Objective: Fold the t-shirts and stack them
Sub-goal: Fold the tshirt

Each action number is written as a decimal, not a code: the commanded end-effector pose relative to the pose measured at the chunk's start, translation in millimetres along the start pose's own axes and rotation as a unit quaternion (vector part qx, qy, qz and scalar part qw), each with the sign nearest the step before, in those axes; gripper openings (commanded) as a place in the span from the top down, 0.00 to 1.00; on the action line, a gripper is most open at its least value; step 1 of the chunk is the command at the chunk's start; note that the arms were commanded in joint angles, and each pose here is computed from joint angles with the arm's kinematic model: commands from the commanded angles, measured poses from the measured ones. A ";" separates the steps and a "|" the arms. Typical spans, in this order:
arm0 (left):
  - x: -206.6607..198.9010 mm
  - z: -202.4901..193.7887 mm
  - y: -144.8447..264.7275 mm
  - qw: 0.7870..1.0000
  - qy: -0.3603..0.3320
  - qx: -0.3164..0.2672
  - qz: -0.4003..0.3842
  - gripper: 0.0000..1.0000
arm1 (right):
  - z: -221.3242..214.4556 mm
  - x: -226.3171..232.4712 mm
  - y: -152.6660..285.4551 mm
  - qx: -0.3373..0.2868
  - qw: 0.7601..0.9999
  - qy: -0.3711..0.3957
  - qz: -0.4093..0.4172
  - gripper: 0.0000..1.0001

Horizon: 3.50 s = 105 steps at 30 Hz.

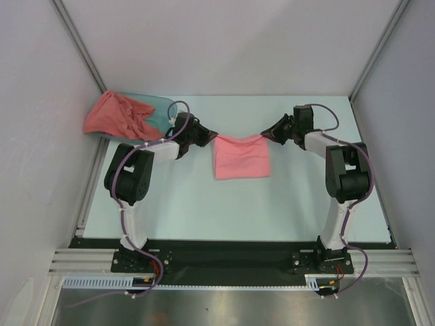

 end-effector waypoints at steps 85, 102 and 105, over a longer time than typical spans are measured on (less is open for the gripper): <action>27.2 -66.4 72.7 0.966 -0.240 0.042 -0.088 0.62 | -52.0 -86.4 52.4 0.120 0.983 0.075 0.120 0.69; 47.6 -95.7 44.0 0.971 -0.204 0.069 -0.099 0.62 | -110.2 -91.6 7.3 0.198 0.969 0.044 0.143 0.77; 45.6 -90.8 62.0 0.965 -0.239 0.063 -0.084 0.62 | -94.1 -104.1 25.1 0.183 0.972 0.044 0.141 0.74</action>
Point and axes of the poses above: each gripper's point midway between its finger pads, its own y axis back along the fingers, its own x axis along the line the jaws close on, z = x × y, the point moved 6 cm from there along y, back along the fingers, and after that the axes turned 15 degrees about -y, right-handed, at the moved point
